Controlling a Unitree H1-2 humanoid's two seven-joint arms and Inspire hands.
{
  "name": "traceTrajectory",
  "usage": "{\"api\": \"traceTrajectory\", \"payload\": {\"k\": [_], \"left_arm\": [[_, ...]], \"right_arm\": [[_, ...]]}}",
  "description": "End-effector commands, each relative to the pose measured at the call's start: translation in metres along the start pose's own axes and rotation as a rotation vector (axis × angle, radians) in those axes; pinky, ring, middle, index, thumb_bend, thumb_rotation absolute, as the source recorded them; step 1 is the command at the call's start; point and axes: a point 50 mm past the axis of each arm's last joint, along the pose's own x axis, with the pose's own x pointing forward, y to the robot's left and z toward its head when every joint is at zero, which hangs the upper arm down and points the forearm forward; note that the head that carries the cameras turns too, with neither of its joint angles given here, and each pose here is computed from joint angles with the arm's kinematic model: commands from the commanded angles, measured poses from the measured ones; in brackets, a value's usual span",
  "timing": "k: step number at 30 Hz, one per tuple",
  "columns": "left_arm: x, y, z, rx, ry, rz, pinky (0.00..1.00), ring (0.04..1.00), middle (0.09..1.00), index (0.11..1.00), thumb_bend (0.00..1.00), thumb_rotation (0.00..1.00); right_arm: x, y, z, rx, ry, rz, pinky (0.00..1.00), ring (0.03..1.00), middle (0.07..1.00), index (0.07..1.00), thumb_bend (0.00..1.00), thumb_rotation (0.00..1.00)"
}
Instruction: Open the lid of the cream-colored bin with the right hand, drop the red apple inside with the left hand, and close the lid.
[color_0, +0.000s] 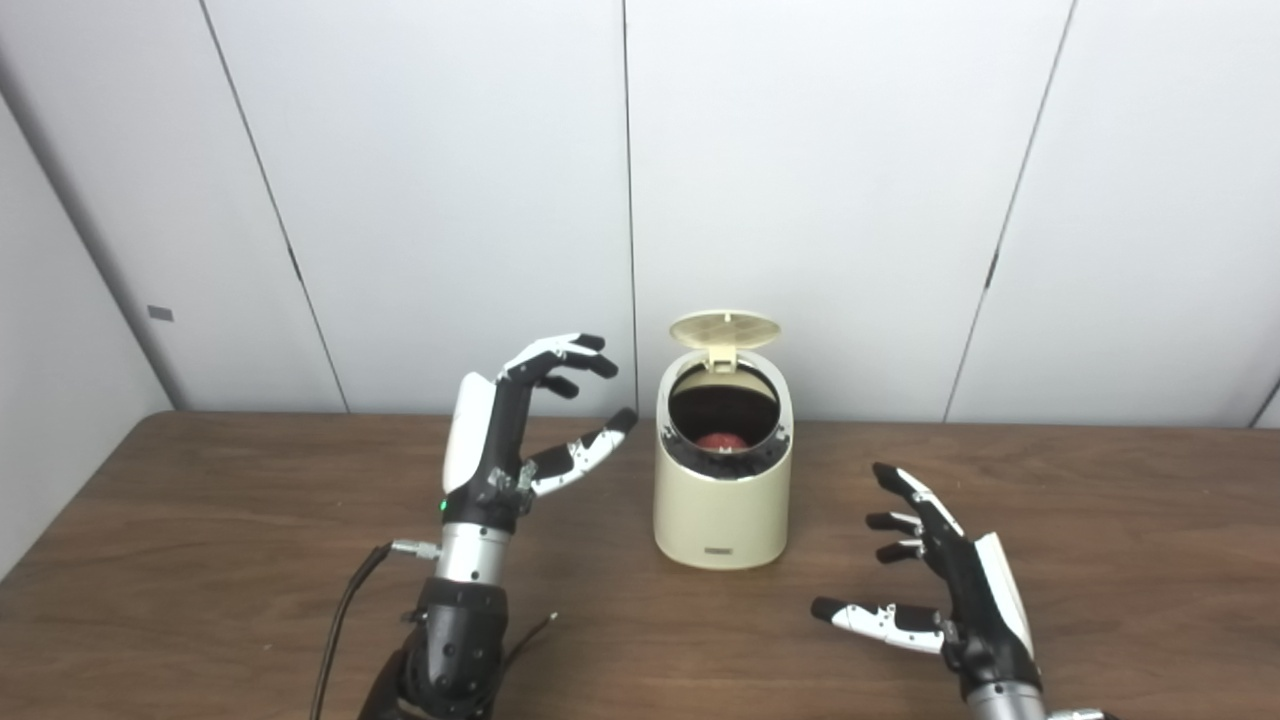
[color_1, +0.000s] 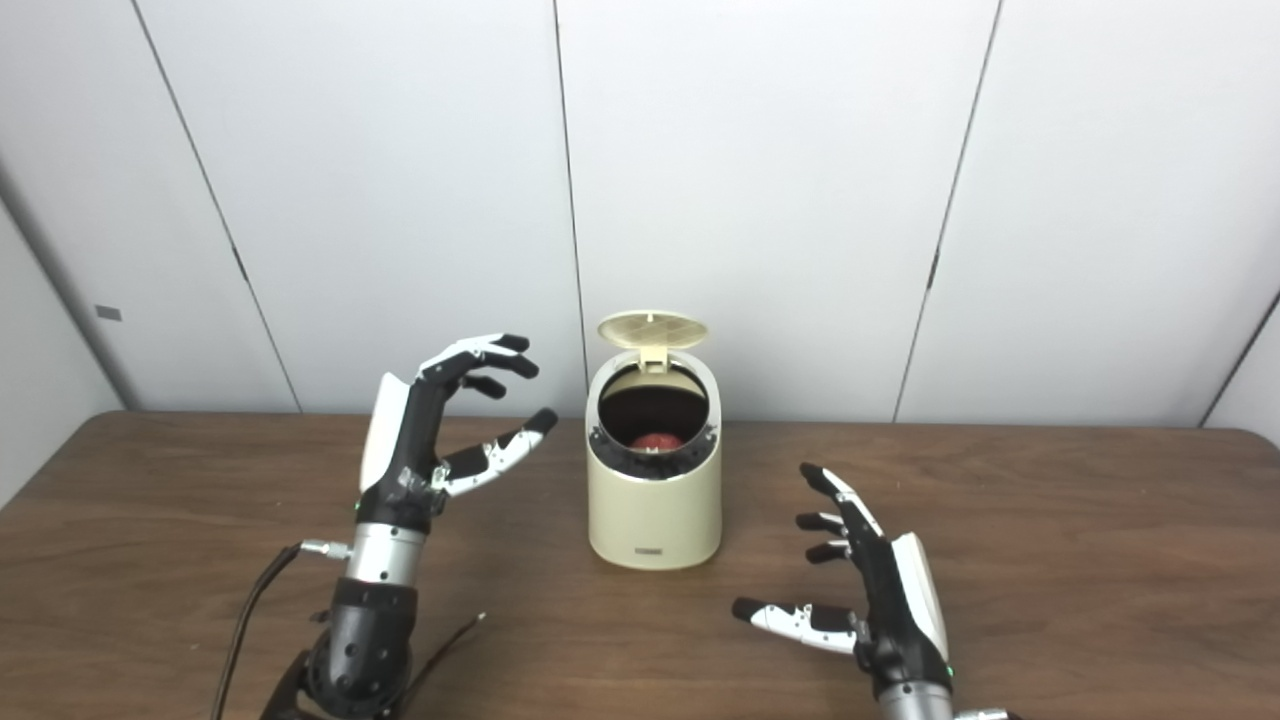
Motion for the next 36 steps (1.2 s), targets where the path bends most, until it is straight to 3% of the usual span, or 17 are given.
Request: {"api": "traceTrajectory", "payload": {"k": [1, 9, 14, 16, 19, 21, 25, 29, 36], "left_arm": [[0.010, 0.011, 0.012, -0.001, -0.056, 0.019, 0.62, 0.728, 0.766, 0.794, 0.75, 0.09], [-0.013, 0.019, -0.011, 0.014, 0.031, -0.014, 0.70, 0.812, 0.840, 0.890, 0.80, 0.18], [-0.026, 0.013, -0.025, 0.043, 0.095, -0.035, 0.69, 0.803, 0.838, 0.902, 0.82, 0.23], [-0.032, 0.008, -0.028, 0.051, 0.116, -0.046, 0.67, 0.792, 0.835, 0.897, 0.81, 0.24], [-0.040, 0.002, -0.032, 0.055, 0.147, -0.072, 0.70, 0.790, 0.830, 0.879, 0.80, 0.23], [-0.044, -0.001, -0.036, 0.073, 0.160, -0.095, 0.71, 0.790, 0.826, 0.872, 0.78, 0.22], [-0.049, -0.003, -0.045, 0.166, 0.180, -0.153, 0.64, 0.728, 0.773, 0.818, 0.77, 0.21], [-0.055, -0.005, -0.053, 0.207, 0.235, -0.194, 0.64, 0.736, 0.759, 0.797, 0.79, 0.16], [-0.066, -0.010, -0.060, 0.243, 0.253, -0.234, 0.61, 0.698, 0.741, 0.790, 0.79, 0.12]], "right_arm": [[0.013, -0.006, 0.018, 0.023, -0.099, -0.030, 0.58, 0.725, 0.866, 0.844, 0.72, 0.02], [0.014, -0.010, 0.013, 0.032, -0.098, -0.027, 0.58, 0.728, 0.865, 0.846, 0.73, 0.00], [0.012, -0.012, 0.011, 0.019, -0.107, -0.019, 0.59, 0.724, 0.860, 0.847, 0.73, 0.04], [0.012, -0.013, 0.011, 0.020, -0.124, -0.016, 0.58, 0.724, 0.860, 0.847, 0.72, 0.09], [0.015, -0.014, 0.016, 0.035, -0.168, -0.014, 0.58, 0.730, 0.861, 0.846, 0.70, 0.24], [0.021, -0.017, 0.023, 0.032, -0.201, -0.009, 0.59, 0.739, 0.863, 0.854, 0.69, 0.32], [0.046, -0.028, 0.048, -0.021, -0.279, 0.008, 0.64, 0.772, 0.845, 0.852, 0.69, 0.44], [0.076, -0.042, 0.080, -0.109, -0.342, 0.027, 0.73, 0.826, 0.858, 0.848, 0.72, 0.47], [0.115, -0.064, 0.128, -0.341, -0.426, 0.086, 0.69, 0.829, 0.854, 0.839, 0.70, 0.48]]}}
